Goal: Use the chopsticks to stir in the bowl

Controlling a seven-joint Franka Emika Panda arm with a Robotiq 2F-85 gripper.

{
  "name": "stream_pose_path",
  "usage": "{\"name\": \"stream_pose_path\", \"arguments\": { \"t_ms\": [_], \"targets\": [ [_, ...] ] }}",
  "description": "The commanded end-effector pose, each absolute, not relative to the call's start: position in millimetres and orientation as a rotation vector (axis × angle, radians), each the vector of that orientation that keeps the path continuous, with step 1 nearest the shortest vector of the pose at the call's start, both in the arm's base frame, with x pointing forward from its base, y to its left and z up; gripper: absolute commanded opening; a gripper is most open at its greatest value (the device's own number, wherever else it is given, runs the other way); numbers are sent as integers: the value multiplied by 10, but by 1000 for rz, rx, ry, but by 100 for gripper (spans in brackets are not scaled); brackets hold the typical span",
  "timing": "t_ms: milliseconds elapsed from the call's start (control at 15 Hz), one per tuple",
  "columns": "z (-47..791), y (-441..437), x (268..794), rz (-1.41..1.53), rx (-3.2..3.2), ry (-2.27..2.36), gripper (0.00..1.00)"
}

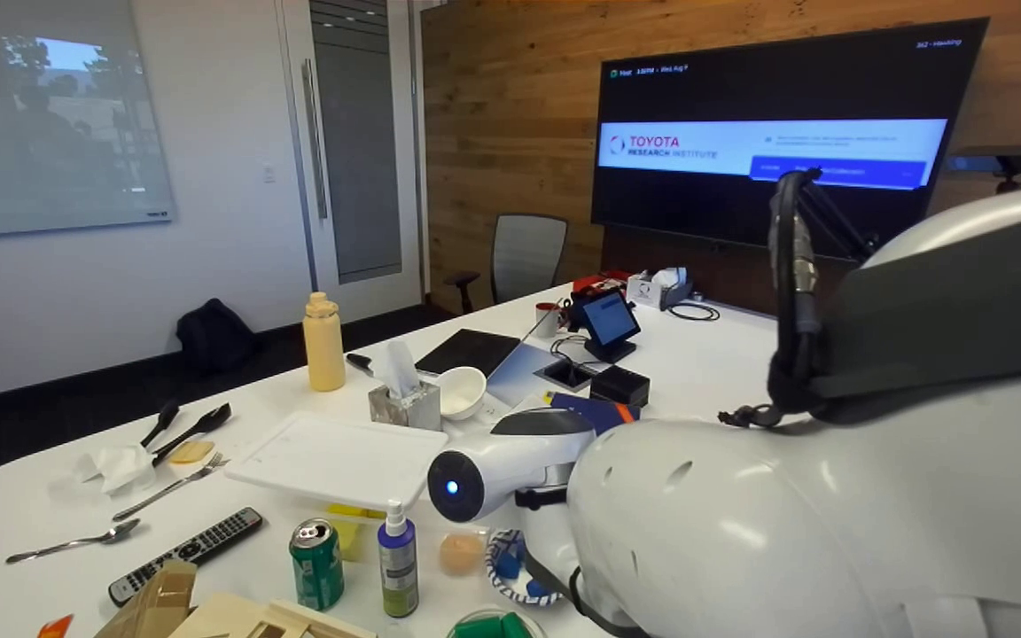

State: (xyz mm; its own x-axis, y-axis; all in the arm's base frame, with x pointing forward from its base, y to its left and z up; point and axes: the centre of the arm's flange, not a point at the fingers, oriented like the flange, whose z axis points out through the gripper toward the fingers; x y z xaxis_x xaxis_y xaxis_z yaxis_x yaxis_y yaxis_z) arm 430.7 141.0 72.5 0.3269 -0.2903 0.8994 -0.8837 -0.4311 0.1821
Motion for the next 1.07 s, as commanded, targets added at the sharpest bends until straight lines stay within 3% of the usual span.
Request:
{"name": "stream_pose_path", "arguments": {
  "t_ms": [0, 1000],
  "targets": [
    [744, 1404, 4251, 1057, 1870, -978, 3],
    [634, 1567, 4188, 853, 2059, -1001, 3]
  ]
}}
